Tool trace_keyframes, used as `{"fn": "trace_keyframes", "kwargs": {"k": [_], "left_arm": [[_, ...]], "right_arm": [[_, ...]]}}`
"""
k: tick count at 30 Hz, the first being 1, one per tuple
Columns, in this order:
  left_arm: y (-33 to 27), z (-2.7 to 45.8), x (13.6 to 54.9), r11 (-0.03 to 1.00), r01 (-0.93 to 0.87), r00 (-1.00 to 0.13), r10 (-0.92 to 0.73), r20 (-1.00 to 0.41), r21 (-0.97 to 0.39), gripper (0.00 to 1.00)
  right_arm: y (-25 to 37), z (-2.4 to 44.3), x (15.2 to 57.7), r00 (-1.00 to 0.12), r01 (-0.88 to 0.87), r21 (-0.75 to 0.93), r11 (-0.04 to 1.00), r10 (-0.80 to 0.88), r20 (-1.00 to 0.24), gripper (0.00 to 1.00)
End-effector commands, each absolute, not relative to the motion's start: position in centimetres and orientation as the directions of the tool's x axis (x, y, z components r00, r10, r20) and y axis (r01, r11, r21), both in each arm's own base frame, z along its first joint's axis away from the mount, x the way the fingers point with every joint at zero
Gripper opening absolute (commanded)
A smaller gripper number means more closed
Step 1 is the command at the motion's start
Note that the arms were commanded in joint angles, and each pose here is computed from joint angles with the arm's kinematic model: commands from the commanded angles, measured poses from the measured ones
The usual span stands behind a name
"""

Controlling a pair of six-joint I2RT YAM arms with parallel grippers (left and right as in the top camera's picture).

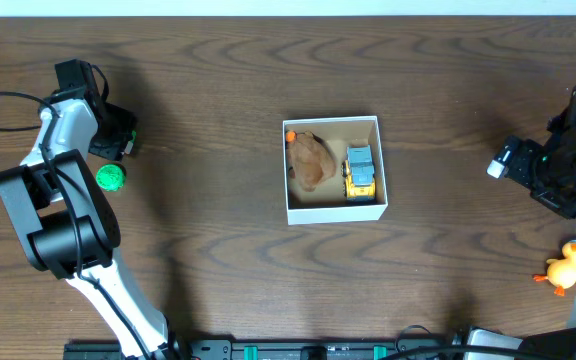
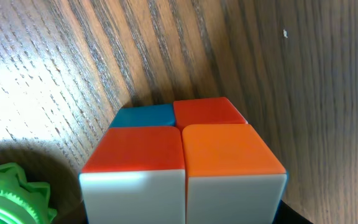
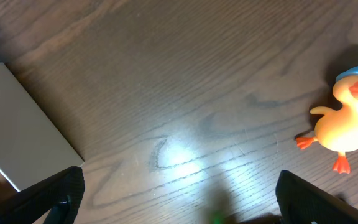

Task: Pack container
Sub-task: 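Carry the cube with the left gripper into the box and release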

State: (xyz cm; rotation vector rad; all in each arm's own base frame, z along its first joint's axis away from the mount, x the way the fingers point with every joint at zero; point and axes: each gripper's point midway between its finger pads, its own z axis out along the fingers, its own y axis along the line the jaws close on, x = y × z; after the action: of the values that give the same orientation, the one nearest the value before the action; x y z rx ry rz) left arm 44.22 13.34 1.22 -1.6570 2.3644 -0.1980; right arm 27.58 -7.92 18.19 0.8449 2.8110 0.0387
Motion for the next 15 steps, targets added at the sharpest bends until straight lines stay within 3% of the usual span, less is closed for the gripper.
{"fn": "trace_keyframes", "kwargs": {"k": [1,6,15], "left_arm": [[13.7,1.5,44.1,0.34,-0.91,-0.317,-0.94,-0.13,-0.237,0.45],[13.2,2.0,42.7,0.348,-0.917,-0.334,-0.937,-0.101,-0.196,0.43],[10.3,7.8,41.9,0.563,-0.8,-0.538,-0.826,-0.17,-0.206,0.39]], "right_arm": [[-8.0,18.0,27.5,-0.822,0.533,0.08,0.842,0.538,-0.186,0.99],[-8.0,18.0,27.5,-0.822,0.533,0.08,0.842,0.538,-0.186,0.99],[-8.1,18.1,28.0,-0.818,0.53,0.091,0.843,0.537,-0.205,0.99]]}}
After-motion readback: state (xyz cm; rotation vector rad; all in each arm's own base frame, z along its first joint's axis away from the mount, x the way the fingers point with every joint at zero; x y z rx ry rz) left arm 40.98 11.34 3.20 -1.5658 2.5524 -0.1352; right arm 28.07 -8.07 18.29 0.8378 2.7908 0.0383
